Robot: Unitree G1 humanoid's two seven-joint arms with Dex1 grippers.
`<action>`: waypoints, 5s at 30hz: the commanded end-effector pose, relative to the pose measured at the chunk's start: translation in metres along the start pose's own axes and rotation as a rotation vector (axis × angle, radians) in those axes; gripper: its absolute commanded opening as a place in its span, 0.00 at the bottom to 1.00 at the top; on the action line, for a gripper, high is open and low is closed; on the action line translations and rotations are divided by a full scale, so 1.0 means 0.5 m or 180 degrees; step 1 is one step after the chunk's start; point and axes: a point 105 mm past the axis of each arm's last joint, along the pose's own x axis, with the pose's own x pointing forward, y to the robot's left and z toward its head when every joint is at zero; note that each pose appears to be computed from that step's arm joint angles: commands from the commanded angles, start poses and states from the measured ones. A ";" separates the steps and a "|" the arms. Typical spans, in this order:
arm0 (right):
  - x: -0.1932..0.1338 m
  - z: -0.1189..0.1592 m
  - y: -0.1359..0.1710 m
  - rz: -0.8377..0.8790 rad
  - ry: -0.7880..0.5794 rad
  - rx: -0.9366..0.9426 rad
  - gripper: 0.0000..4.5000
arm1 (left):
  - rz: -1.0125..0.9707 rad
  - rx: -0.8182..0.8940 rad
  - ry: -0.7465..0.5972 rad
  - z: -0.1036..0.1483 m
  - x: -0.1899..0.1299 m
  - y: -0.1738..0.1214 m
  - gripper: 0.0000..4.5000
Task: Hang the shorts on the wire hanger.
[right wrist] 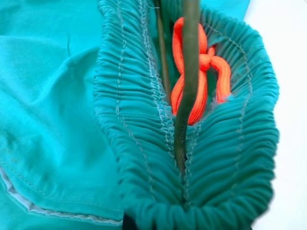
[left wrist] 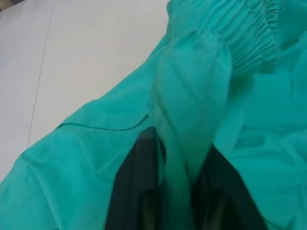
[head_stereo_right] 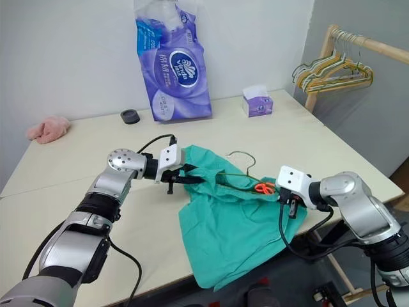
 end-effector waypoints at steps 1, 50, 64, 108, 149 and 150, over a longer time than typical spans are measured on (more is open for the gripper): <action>-0.023 0.023 -0.012 -0.0099 -0.0115 -0.0089 0.00 | 0.0113 0.0085 -0.0125 0.028 -0.008 0.021 0.01; -0.069 0.021 0.015 0.0073 -0.0148 -0.0010 0.00 | -0.0226 -0.0005 -0.0207 0.030 0.004 -0.003 0.41; -0.079 0.009 0.010 0.0070 -0.0090 0.0012 0.00 | -0.0175 0.0187 -0.0017 0.007 -0.007 0.002 0.01; -0.074 -0.026 0.016 0.0107 -0.0032 0.0198 0.00 | -0.0036 0.0146 -0.0268 0.043 -0.003 0.001 0.15; -0.456 -0.208 -0.188 -0.3253 -0.0098 0.3472 0.00 | -0.0591 0.0413 -0.1616 0.361 0.139 -0.119 0.59; -0.466 -0.208 -0.199 -0.3325 -0.0108 0.3452 0.00 | -0.0544 0.0461 -0.1629 0.369 0.143 -0.116 0.59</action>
